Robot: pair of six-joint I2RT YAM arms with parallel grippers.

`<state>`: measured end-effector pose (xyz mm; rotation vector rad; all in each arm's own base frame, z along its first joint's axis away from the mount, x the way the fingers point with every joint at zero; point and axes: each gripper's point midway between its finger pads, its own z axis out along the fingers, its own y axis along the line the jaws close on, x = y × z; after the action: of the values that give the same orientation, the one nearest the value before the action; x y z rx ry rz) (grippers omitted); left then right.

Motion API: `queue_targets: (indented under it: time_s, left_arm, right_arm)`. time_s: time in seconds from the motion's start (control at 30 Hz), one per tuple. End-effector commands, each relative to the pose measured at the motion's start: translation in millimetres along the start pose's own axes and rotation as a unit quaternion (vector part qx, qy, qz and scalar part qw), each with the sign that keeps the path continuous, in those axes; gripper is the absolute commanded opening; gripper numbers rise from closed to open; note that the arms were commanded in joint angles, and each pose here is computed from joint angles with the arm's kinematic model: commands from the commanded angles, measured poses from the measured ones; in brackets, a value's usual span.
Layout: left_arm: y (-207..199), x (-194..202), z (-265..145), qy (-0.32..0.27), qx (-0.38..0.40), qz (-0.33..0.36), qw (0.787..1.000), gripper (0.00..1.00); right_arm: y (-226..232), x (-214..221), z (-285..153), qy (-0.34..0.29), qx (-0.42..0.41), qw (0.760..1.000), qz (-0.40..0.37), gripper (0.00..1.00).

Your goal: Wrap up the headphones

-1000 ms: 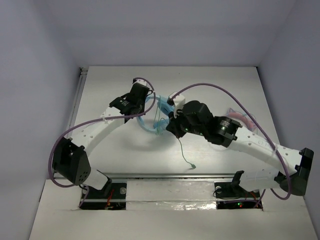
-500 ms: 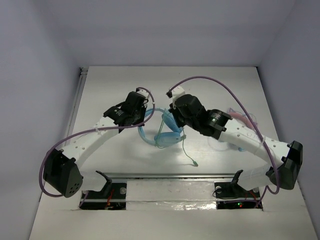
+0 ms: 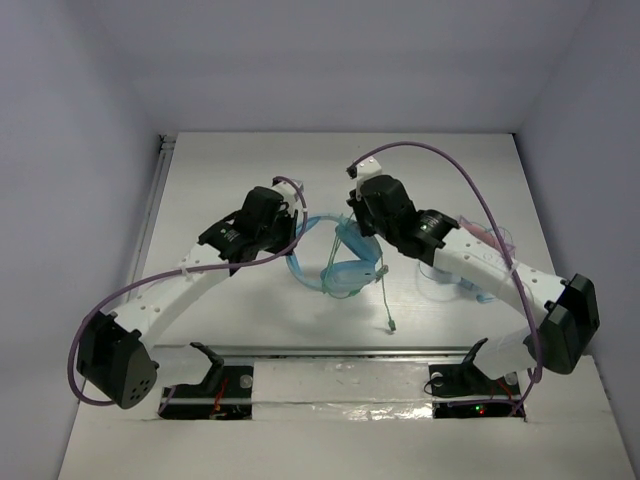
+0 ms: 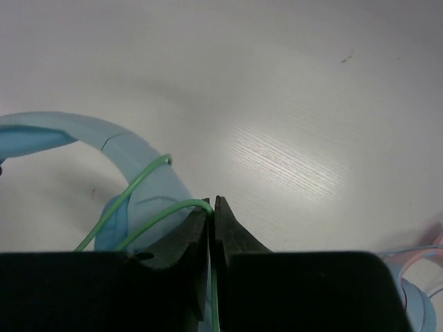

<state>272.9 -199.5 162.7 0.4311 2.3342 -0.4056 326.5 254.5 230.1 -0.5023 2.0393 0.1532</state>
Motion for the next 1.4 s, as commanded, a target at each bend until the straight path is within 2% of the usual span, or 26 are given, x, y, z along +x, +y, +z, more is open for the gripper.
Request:
queue_targets:
  time_s: [0.0, 0.2, 0.33, 0.5, 0.57, 0.6, 0.67, 0.73, 0.83, 0.93, 1.13, 1.23, 1.27, 1.33, 1.37]
  left_arm:
    - [-25, -4, -17, -0.009, 0.072, 0.019, 0.997, 0.00]
    - [-14, -11, -19, -0.013, 0.035, 0.015, 0.999, 0.00]
    - [-20, -12, -20, -0.008, 0.053, 0.023, 0.998, 0.00]
    - [-35, -17, -25, -0.013, 0.095, 0.025, 0.995, 0.00]
    - [-43, -25, -32, -0.025, 0.113, 0.023, 0.993, 0.00]
    - [-48, -27, -35, -0.028, 0.127, 0.024, 0.991, 0.00]
    - [-48, -35, -39, -0.037, 0.127, 0.017, 0.991, 0.00]
    - [-51, -42, -45, -0.045, 0.135, 0.016, 0.990, 0.00]
    - [-56, -54, -54, -0.065, 0.149, 0.013, 0.987, 0.00]
    - [-56, -62, -59, -0.073, 0.145, 0.011, 0.987, 0.00]
    - [-27, -55, -54, -0.043, 0.061, 0.010, 0.997, 0.00]
    - [-20, -58, -61, -0.037, 0.038, 0.016, 0.998, 0.00]
    - [-22, -67, -67, -0.046, 0.041, 0.018, 0.998, 0.00]
    - [-27, -72, -75, -0.048, 0.052, 0.020, 0.997, 0.00]
    - [-32, -84, -83, -0.064, 0.062, 0.021, 0.996, 0.00]
  right_arm:
    - [-31, -45, 11, -0.081, 0.047, 0.995, 0.043, 0.12]
    - [-43, -39, 20, -0.070, 0.060, 0.994, 0.051, 0.23]
    - [-58, -37, 28, -0.068, 0.067, 0.993, 0.067, 0.26]
    - [-56, -36, 39, -0.071, 0.029, 0.993, 0.090, 0.29]
    - [-50, -34, 45, -0.074, -0.009, 0.992, 0.099, 0.34]
    - [-36, -36, 45, -0.077, -0.061, 0.990, 0.099, 0.35]
    - [-31, -41, 40, -0.089, -0.103, 0.984, 0.116, 0.35]
    - [-15, -53, 26, -0.114, -0.180, 0.970, 0.116, 0.32]
    - [-6, -62, 21, -0.150, -0.242, 0.951, 0.120, 0.22]
    - [2, -53, 30, -0.150, -0.270, 0.942, 0.133, 0.23]
    - [-1, -48, 35, -0.171, -0.276, 0.934, 0.148, 0.30]
    - [0, -50, 37, -0.177, -0.301, 0.925, 0.147, 0.40]
    - [-4, -53, 38, -0.181, -0.310, 0.922, 0.144, 0.47]
    - [11, -45, 40, -0.158, -0.368, 0.907, 0.130, 0.51]
    - [9, -51, 40, -0.162, -0.380, 0.903, 0.118, 0.56]
